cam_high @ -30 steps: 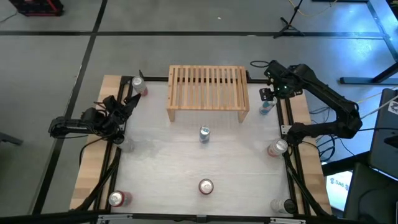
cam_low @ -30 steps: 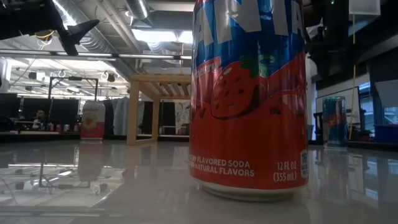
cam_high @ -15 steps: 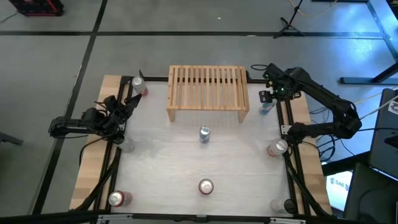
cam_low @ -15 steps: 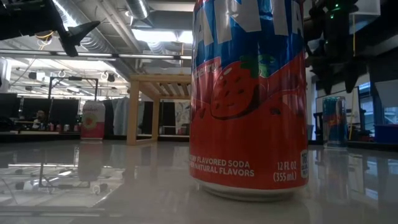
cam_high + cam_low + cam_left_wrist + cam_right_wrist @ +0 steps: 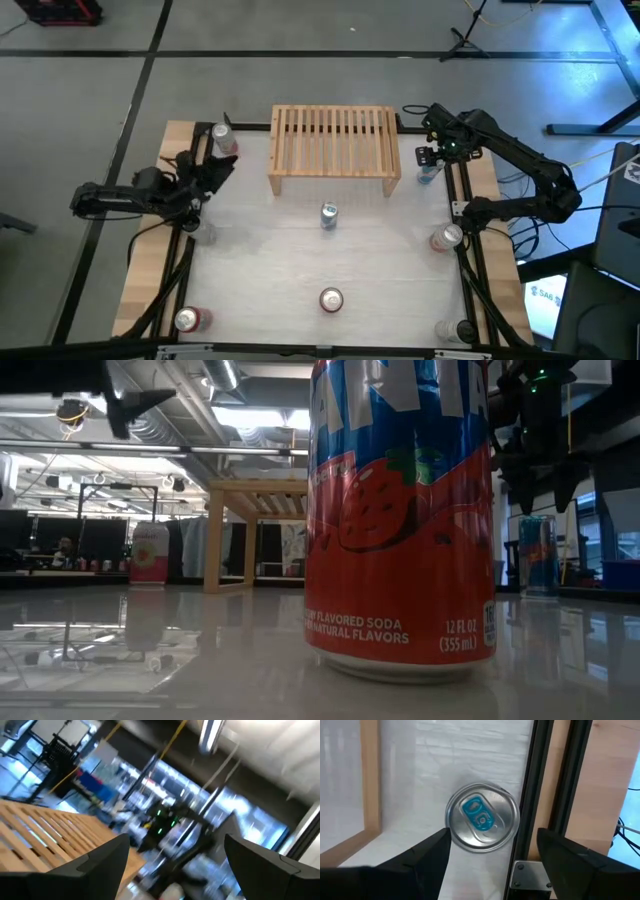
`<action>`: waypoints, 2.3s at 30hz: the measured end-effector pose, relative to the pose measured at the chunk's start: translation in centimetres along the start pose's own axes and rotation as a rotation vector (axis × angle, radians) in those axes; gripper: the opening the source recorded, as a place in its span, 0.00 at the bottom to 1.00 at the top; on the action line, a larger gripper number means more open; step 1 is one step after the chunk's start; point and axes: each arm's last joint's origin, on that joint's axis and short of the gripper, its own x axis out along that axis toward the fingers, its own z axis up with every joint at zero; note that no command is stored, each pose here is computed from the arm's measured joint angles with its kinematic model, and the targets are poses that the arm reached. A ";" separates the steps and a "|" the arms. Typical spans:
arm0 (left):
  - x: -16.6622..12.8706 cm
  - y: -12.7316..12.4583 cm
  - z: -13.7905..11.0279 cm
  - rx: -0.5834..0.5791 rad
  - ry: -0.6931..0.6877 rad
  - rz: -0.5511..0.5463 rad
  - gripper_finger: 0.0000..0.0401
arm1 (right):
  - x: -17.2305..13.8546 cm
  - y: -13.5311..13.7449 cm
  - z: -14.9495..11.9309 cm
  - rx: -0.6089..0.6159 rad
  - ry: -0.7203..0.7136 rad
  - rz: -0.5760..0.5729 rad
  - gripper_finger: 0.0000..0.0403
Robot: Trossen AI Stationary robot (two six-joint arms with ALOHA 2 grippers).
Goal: Place canned beverage on shelf
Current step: Put the top blue soda can on the shelf
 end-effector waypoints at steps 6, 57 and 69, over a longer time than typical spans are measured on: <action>2.4 -2.7 2.3 0.221 0.202 0.064 0.80 | 0.0 0.0 0.0 0.002 -0.002 -0.004 0.71; 4.1 -4.2 3.4 0.307 0.331 0.135 0.80 | 2.5 1.4 1.5 -0.600 -0.011 0.004 0.71; 4.2 -4.3 3.5 0.272 0.320 0.140 0.80 | 5.4 2.5 1.9 -0.788 0.053 0.079 0.71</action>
